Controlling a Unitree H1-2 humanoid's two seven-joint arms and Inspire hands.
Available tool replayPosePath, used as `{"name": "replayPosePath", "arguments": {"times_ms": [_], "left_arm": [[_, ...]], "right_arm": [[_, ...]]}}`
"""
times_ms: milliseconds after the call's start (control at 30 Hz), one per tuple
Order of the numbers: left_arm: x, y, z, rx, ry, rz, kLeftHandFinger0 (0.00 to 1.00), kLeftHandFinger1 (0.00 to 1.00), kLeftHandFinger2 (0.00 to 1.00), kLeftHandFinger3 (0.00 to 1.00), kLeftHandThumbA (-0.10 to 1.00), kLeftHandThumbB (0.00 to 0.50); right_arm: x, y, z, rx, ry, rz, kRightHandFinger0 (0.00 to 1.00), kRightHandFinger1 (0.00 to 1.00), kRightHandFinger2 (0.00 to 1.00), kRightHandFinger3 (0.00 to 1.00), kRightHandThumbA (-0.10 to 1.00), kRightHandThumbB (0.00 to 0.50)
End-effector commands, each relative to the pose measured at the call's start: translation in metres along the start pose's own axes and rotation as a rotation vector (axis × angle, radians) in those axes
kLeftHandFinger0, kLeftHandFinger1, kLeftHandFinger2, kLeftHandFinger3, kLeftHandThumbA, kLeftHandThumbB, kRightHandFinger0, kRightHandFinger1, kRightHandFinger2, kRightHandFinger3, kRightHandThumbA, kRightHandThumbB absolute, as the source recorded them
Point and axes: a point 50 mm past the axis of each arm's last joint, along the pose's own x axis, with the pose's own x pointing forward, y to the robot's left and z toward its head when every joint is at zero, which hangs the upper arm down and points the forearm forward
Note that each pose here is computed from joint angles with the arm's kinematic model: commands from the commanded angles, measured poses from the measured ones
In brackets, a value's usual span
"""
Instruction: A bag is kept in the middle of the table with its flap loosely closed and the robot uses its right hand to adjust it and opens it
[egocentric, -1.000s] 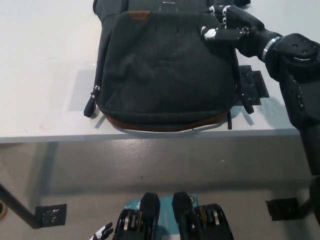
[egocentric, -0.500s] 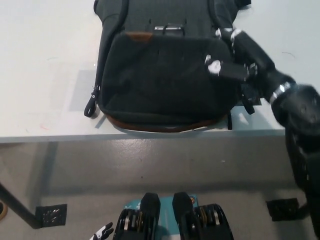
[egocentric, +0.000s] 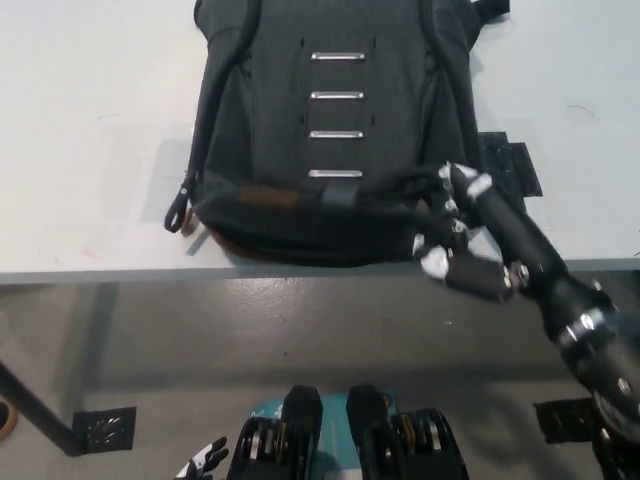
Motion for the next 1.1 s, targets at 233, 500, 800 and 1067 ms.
{"name": "replayPosePath", "arguments": {"times_ms": [233,500,800,1067], "left_arm": [[0.012,0.019,0.011,0.082,-0.048,-0.052,1.0,1.0,1.0,1.0,0.92,0.158],[0.024,0.026,0.017,0.116,-0.07,-0.059,1.0,1.0,1.0,1.0,0.9,0.153],[0.032,0.03,0.022,0.124,-0.09,-0.077,1.0,1.0,1.0,1.0,0.87,0.147],[0.05,0.037,0.029,0.138,-0.13,-0.081,1.0,1.0,0.99,1.0,0.84,0.15]], "right_arm": [[-0.088,0.063,0.035,-0.465,0.056,0.444,1.0,1.0,1.0,1.0,0.94,0.5],[-0.085,0.101,-0.029,-0.402,0.308,0.611,1.0,1.0,1.0,1.0,0.89,0.5],[-0.076,0.118,-0.082,-0.338,0.48,0.705,1.0,1.0,1.0,1.0,0.91,0.5],[-0.064,0.14,-0.151,-0.404,0.671,0.699,1.0,1.0,1.0,1.0,1.0,0.453]]}}
